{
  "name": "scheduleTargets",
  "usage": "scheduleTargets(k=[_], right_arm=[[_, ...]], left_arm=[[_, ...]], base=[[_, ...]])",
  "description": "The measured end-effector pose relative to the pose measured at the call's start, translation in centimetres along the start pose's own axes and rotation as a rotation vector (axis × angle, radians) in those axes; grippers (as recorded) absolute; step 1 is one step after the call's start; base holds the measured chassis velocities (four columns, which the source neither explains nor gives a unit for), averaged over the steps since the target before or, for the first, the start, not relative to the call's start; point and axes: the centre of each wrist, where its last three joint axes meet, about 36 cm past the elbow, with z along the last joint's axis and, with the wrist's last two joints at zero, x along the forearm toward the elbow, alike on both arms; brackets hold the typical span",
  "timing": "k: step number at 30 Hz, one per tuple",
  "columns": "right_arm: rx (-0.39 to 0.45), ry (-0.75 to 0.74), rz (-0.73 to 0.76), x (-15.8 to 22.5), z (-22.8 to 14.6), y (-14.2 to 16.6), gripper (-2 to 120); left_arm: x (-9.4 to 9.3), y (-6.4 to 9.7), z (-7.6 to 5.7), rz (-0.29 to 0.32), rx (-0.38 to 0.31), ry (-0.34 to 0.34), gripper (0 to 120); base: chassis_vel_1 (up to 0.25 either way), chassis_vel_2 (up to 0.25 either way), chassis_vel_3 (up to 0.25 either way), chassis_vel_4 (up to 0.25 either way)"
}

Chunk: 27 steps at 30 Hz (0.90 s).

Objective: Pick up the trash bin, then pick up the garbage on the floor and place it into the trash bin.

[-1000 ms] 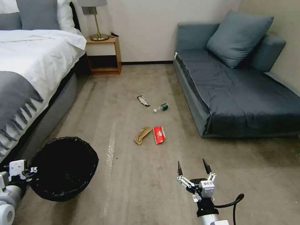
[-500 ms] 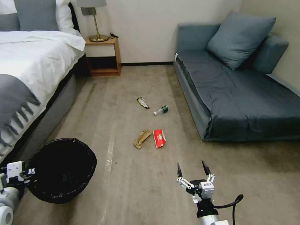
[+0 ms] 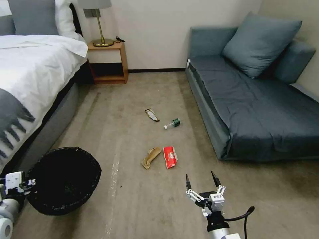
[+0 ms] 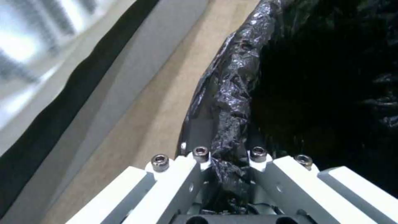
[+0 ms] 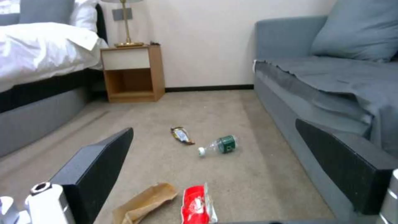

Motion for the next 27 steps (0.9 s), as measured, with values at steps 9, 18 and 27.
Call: scheduleTargets(k=[9, 18, 27], right_arm=[[-0.010, 0.014, -0.005, -0.3, 0.3, 0.1, 100], [-0.014, 0.033, -0.010, -0.6, 0.6, 0.2, 100], [-0.013, 0.054, -0.015, -0.7, 1.1, 0.2, 100]], left_arm=[[-0.1, 0.2, -0.1, -0.011, -0.012, 0.000, 3], [-0.1, 0.1, 0.0, -0.014, -0.017, 0.002, 3], [0.0, 0.0, 0.3, -0.020, -0.022, 0.011, 3]], base=[[-0.143, 0.143, 0.154, -0.138], [-0.125, 0.133, 0.140, -0.140], [-0.142, 0.153, 0.135, -0.144]])
